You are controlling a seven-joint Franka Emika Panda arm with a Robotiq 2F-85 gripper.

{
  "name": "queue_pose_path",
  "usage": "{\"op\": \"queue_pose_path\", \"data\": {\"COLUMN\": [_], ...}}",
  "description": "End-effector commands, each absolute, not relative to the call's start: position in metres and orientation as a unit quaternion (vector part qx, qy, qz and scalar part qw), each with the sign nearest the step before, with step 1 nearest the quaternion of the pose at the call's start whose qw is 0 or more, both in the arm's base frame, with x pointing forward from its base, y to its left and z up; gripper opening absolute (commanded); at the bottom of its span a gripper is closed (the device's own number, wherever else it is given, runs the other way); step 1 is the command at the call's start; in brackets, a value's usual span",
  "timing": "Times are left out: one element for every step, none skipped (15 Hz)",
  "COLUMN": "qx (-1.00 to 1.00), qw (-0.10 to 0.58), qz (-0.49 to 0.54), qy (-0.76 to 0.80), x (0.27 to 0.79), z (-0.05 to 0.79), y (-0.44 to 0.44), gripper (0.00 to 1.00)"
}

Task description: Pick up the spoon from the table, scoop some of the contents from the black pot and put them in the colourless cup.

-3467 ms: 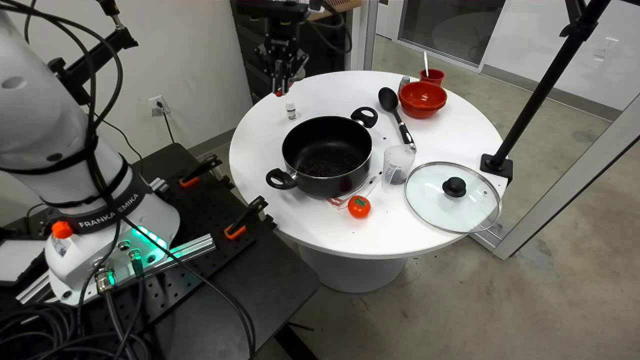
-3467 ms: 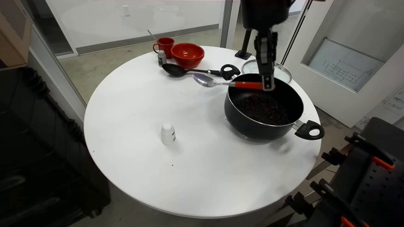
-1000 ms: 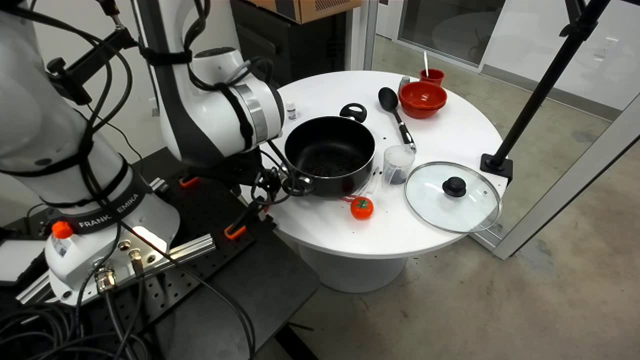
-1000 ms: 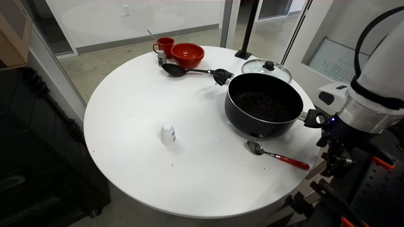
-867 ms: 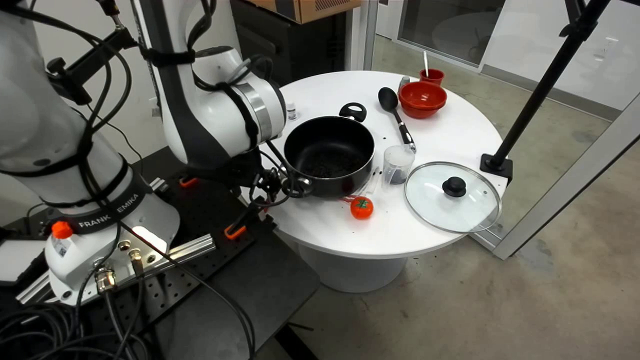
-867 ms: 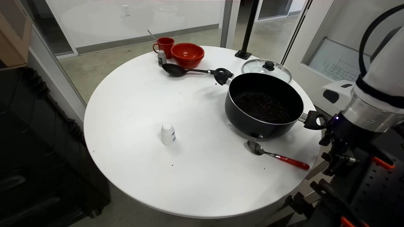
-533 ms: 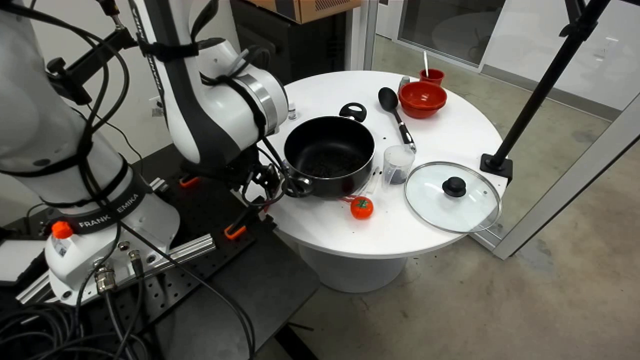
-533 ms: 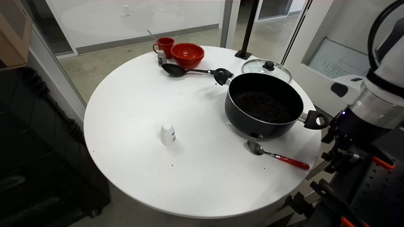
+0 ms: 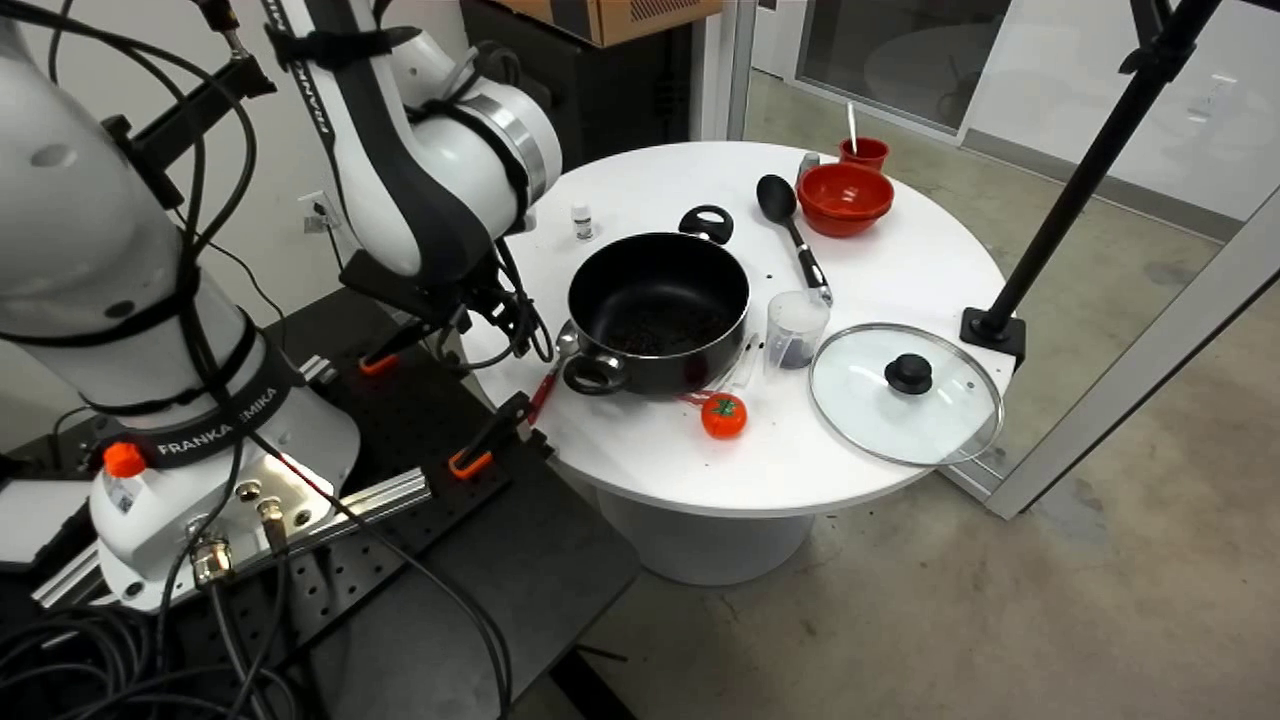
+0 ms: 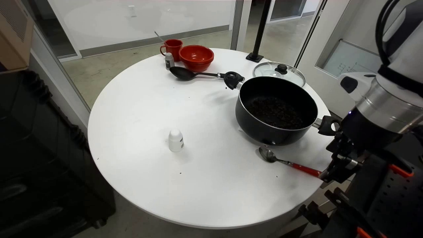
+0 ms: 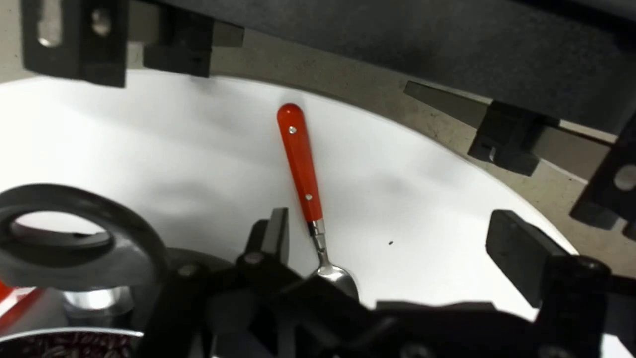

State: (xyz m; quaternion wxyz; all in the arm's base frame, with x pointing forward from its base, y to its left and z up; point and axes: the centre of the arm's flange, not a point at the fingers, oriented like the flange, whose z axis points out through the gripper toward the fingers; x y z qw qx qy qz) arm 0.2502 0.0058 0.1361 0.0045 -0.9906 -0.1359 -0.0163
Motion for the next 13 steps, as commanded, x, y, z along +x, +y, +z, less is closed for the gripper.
{"op": "queue_pose_path", "data": {"qx": [-0.996, -0.993, -0.994, -0.995, -0.995, -0.995, -0.995, -0.995, -0.995, -0.995, -0.995, -0.995, -0.995], "qw": [0.007, 0.005, 0.003, 0.003, 0.002, 0.002, 0.002, 0.002, 0.002, 0.002, 0.002, 0.002, 0.002], "qz": [-0.014, -0.018, -0.019, -0.019, -0.019, -0.019, -0.020, -0.019, -0.019, -0.019, -0.019, -0.019, -0.019], "qy": [-0.082, -0.113, -0.104, -0.100, -0.099, -0.097, -0.096, -0.095, -0.094, -0.094, -0.094, -0.094, -0.094], "x": [0.269, 0.252, 0.253, 0.253, 0.253, 0.253, 0.253, 0.253, 0.253, 0.253, 0.253, 0.253, 0.253], "z": [0.206, 0.139, 0.140, 0.141, 0.141, 0.141, 0.141, 0.141, 0.141, 0.141, 0.141, 0.141, 0.141], "y": [0.026, 0.013, 0.015, 0.016, 0.016, 0.015, 0.015, 0.014, 0.014, 0.014, 0.014, 0.014, 0.014], "gripper": [1.00, 1.00, 1.00, 1.00, 1.00, 1.00, 1.00, 1.00, 1.00, 1.00, 1.00, 1.00, 1.00]}}
